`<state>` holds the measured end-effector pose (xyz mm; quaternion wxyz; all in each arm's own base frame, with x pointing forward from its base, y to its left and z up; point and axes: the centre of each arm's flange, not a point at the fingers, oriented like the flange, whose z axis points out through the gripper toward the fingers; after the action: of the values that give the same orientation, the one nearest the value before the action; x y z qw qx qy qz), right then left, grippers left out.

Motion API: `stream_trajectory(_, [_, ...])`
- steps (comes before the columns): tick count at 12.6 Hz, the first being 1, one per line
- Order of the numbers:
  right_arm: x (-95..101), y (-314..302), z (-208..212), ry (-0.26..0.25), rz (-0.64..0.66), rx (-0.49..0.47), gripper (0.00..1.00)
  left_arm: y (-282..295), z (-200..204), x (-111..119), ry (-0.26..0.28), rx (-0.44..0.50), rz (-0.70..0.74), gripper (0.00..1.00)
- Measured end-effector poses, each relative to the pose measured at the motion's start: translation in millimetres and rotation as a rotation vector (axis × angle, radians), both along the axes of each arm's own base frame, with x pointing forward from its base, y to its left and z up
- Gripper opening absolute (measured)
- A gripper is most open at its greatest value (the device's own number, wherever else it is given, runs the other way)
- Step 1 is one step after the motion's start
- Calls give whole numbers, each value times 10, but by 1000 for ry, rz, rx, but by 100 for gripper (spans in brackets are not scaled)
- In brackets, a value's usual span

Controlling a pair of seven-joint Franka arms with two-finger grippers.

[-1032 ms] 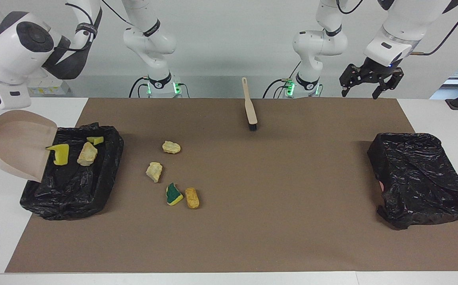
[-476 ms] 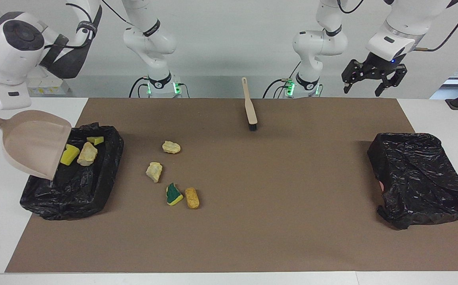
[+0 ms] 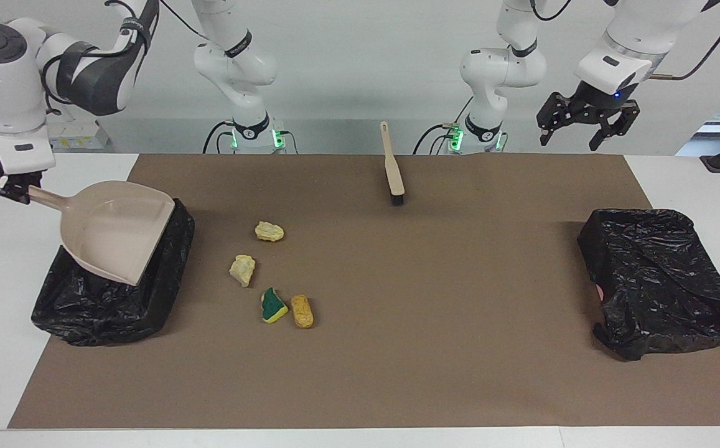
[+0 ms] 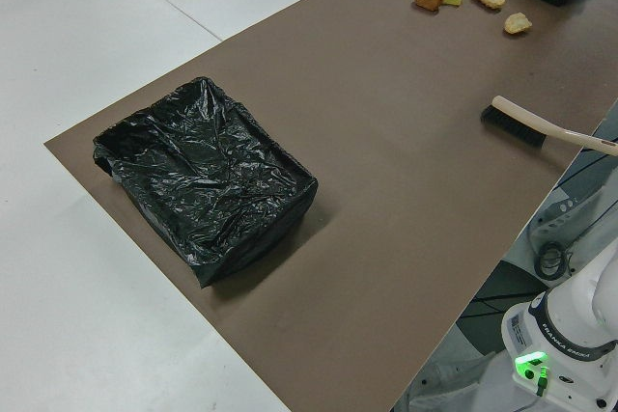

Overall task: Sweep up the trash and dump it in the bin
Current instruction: 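Bring the dustpan back to the table center with the right gripper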

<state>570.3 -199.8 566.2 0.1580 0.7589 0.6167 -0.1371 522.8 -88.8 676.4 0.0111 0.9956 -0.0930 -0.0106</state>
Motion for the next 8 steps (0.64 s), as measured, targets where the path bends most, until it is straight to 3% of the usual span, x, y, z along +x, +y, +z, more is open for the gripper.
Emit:
stream_trajectory(4, [-151, 562, -373, -32, -321, 142, 31, 1, -1, -2, 1, 0, 0, 100])
stream_trajectory(6, [-170, 960, -562, -32, -519, 183, 31, 2, -3, -7, 5, 1, 0, 100])
stream_trajectory(8, [-147, 1420, -673, -64, -727, 217, 31, 4, -9, -16, 12, 2, 0, 100])
